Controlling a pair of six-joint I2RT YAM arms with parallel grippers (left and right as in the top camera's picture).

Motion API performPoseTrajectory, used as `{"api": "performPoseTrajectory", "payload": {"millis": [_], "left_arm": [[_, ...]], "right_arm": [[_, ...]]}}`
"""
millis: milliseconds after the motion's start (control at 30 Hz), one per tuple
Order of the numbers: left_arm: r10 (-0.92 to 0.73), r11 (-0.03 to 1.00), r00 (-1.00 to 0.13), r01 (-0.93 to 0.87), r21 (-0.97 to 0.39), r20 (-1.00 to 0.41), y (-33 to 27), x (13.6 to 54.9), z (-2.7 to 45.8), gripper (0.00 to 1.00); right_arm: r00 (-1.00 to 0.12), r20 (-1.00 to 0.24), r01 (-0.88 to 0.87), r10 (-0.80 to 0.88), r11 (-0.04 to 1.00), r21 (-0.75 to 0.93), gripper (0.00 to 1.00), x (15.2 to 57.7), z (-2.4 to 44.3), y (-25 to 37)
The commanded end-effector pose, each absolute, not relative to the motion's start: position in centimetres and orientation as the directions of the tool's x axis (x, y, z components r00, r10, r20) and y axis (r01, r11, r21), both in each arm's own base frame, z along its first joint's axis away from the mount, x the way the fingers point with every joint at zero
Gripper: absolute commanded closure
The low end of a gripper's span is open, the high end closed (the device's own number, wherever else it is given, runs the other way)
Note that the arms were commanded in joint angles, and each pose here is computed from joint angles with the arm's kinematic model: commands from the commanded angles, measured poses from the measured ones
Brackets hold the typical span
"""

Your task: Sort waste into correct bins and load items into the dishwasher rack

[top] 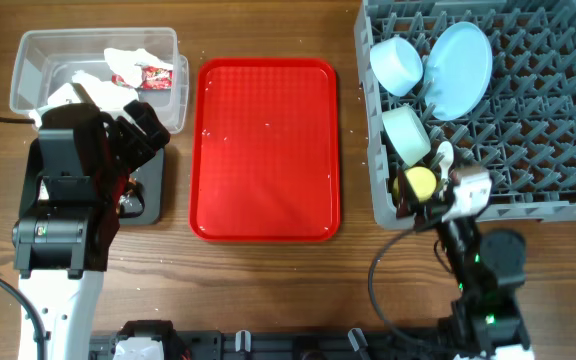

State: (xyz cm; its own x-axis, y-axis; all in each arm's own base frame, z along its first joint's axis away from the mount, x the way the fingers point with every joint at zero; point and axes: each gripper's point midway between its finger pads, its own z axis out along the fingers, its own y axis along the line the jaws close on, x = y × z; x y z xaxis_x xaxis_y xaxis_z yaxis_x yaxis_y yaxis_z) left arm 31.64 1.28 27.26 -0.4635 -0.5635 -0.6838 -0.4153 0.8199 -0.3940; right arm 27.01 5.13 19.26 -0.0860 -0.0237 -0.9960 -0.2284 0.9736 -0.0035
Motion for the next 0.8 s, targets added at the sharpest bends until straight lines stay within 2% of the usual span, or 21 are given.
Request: {"api": "performPoseTrajectory", "payload": {"millis": [0, 133, 200, 333, 767], "left_arm": [[-0.543, 0.834, -0.468, -0.398, -0.383, -0.697, 1.2, 31.7, 27.6, 0.0], [-0.543, 0.834, -0.468, -0.398, -0.383, -0.697, 1.2, 31.7, 27.6, 0.0], [-0.543, 0.834, -0.468, -0.398, -0.383, -0.697, 1.2, 31.7, 27.6, 0.0], [-0.544, 0.834, -0.468, -0.397, -0.383, -0.697, 1.2, 31.7, 27.6, 0.0], [-0.543, 0.834, -0.468, -0.398, -0.383, -0.697, 1.2, 31.7, 27.6, 0.0]], "right_arm": [[-0.025, -0.999, -0.233, -0.024, 0.972, -0.018, 0.0, 25.6, 17.7, 5.0], [-0.037, -0.999, -0.247, -0.027, 0.969, -0.017, 0.0, 24.9, 16.6, 5.2], [-0.078, -0.996, -0.248, -0.032, 0.969, -0.012, 0.0, 24.6, 15.6, 5.2], [-0.004, -1.0, -0.243, -0.026, 0.97, -0.024, 0.0, 24.3, 17.3, 5.0], [0.016, -1.0, -0.252, -0.023, 0.967, -0.026, 0.0, 24.1, 17.7, 5.3]]}}
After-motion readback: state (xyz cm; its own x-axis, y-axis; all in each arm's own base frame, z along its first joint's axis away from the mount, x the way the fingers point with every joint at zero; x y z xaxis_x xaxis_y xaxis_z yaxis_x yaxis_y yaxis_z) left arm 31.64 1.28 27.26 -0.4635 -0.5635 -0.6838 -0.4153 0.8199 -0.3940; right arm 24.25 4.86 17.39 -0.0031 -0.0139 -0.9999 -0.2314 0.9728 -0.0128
